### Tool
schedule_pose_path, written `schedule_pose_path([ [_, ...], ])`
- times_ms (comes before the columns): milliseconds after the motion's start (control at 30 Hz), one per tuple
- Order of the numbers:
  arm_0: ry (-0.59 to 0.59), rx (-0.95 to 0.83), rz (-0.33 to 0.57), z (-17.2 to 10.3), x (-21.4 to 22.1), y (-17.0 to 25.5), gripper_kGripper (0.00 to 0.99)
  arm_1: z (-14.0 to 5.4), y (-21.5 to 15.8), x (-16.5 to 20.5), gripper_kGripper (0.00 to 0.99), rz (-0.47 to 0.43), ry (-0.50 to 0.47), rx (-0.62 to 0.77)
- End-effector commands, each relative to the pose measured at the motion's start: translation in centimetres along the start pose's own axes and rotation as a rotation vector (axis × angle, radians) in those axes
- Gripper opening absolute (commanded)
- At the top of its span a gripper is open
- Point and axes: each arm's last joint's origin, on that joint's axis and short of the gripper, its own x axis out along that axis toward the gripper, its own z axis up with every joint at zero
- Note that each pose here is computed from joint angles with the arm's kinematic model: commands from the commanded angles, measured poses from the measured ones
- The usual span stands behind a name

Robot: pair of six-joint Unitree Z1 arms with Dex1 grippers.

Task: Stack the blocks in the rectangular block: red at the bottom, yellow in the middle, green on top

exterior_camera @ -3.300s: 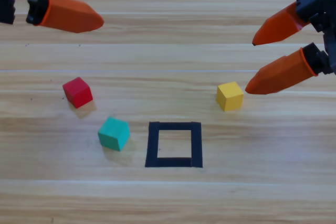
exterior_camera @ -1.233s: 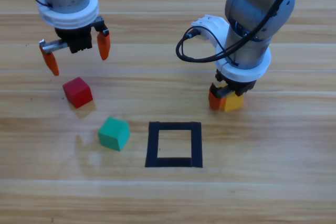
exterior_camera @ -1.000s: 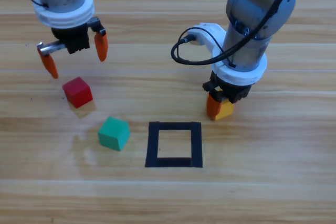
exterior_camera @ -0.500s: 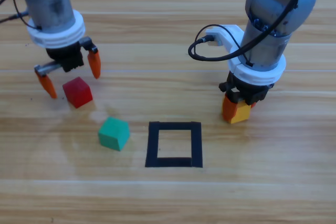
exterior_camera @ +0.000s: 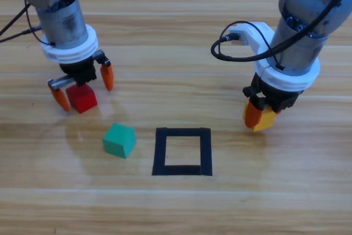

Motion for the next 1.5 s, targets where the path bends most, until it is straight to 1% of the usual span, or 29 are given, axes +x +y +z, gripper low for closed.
schedule_pose_path([
  [33,0.022,-0.009,0.039,1.1,2.7,0.4,0.957,-1.1,-1.1,-0.6,0.021,-0.021,-0.027,0.042],
  [100,0.022,-0.007,0.04,1.0,2.7,0.4,0.94,-1.7,-1.1,-0.9,0.021,-0.015,-0.052,0.039],
  [133,0.023,-0.009,0.041,1.1,2.7,0.5,0.925,-2.3,-1.2,-1.2,0.021,-0.008,-0.074,0.04],
  [200,0.023,-0.005,0.043,1.0,2.9,0.6,0.874,-2.8,-1.2,-1.6,0.021,0.0,-0.092,0.043],
  [300,0.025,-0.001,0.044,1.0,3.4,1.0,0.824,-3.3,-1.3,-2.3,0.021,0.006,-0.106,0.071],
  [333,0.026,0.001,0.047,0.9,3.6,1.1,0.798,-3.8,-1.3,-2.6,0.021,0.009,-0.121,0.075],
  [400,0.028,0.01,0.056,0.8,4.0,1.4,0.71,-4.6,-1.4,-3.0,0.021,0.018,-0.149,0.076],
  [467,0.027,0.017,0.06,0.8,4.0,1.5,0.652,-5.2,-1.5,-3.5,0.021,0.025,-0.174,0.076],
  [600,0.02,0.024,0.075,0.6,4.0,1.7,0.557,-5.5,-1.5,-3.8,0.021,0.032,-0.189,0.084],
  [633,0.021,0.041,0.075,0.7,3.9,1.7,0.517,-5.5,-1.5,-3.8,0.021,0.032,-0.187,0.084],
  [800,0.025,0.108,0.091,0.5,3.1,2.1,0.12,-5.5,-1.5,-3.6,0.021,0.031,-0.191,0.093],
  [833,0.03,0.136,0.083,0.5,3.0,2.1,0.104,-5.5,-1.5,-3.6,0.021,0.031,-0.192,0.094],
  [900,0.014,0.185,0.055,0.6,2.4,1.3,0.106,-5.5,-1.5,-3.7,0.021,0.031,-0.195,0.1],
  [1033,0.011,0.33,-0.007,-0.9,1.3,-0.7,0.095,-5.5,-1.6,-3.7,0.021,0.031,-0.197,0.103],
  [1133,-0.006,0.451,-0.058,-2.0,-1.7,-1.9,0.005,-5.5,-1.5,-3.7,0.021,0.031,-0.197,0.11],
  [1167,0.001,0.498,-0.087,-2.4,-2.9,-2.1,0.0,-5.5,-1.5,-3.7,0.021,0.03,-0.199,0.111],
  [1233,-0.026,0.597,-0.112,-4.1,-5.9,-3.4,0.0,-5.5,-1.5,-3.8,0.021,0.029,-0.201,0.119],
  [1300,-0.064,0.697,-0.107,-6.4,-9.6,-5.3,0.0,-5.6,-1.5,-3.9,0.021,0.031,-0.203,0.126],
  [1333,-0.073,0.732,-0.116,-7.2,-10.7,-5.6,0.0,-5.6,-1.5,-3.9,0.021,0.031,-0.205,0.128],
  [1400,-0.084,0.783,-0.152,-8.4,-12.0,-5.8,0.0,-5.6,-1.5,-3.9,0.021,0.031,-0.205,0.129],
  [1500,-0.075,0.839,-0.17,-10.2,-13.0,-5.8,0.0,-5.7,-1.5,-3.9,0.021,0.031,-0.203,0.132],
])
